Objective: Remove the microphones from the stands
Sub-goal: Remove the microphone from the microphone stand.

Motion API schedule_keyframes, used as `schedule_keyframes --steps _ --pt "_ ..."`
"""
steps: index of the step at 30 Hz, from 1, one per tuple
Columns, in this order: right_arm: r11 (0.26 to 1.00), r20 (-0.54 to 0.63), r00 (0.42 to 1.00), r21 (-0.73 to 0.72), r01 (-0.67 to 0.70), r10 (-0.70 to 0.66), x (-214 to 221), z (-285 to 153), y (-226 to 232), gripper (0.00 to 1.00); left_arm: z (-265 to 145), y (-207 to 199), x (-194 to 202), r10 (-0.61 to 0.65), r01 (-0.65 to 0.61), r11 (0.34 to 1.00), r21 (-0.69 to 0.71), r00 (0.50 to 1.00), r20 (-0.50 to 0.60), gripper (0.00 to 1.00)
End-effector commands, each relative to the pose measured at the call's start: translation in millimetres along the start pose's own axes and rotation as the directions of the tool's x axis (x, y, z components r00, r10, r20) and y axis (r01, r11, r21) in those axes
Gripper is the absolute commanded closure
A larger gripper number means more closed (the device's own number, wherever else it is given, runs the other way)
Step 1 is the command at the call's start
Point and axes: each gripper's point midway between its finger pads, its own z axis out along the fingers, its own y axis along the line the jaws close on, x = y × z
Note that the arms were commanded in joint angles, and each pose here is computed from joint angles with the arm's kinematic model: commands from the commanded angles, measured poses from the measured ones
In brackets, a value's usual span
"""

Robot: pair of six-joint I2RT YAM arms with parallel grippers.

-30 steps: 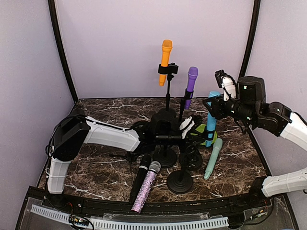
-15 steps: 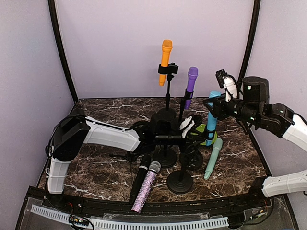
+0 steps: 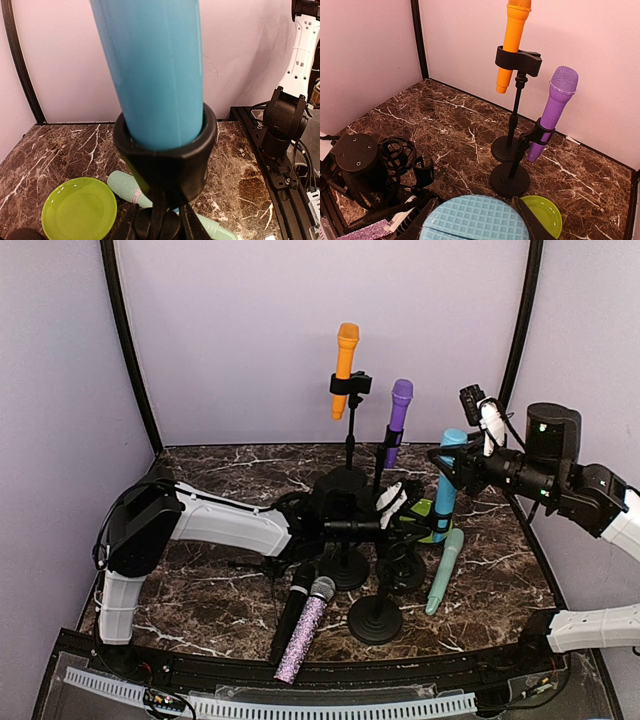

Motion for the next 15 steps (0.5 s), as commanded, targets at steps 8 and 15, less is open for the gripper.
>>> schedule_keyframes --steps 8,15 --pt "0.987 0.442 0.897 -0.148 0.068 0.005 -113.7 -51.8 24.9 0.77 -4.3 -18.0 54.3 -0.033 0.043 0.998 0.052 0.985 -0.167 1.00" --pt "0.980 0.474 0.880 -0.176 0.088 0.006 -117.6 -59.2 30.3 0.77 -4.4 -18.5 54.9 -0.033 0.043 0.998 0.053 0.985 -0.168 1.00"
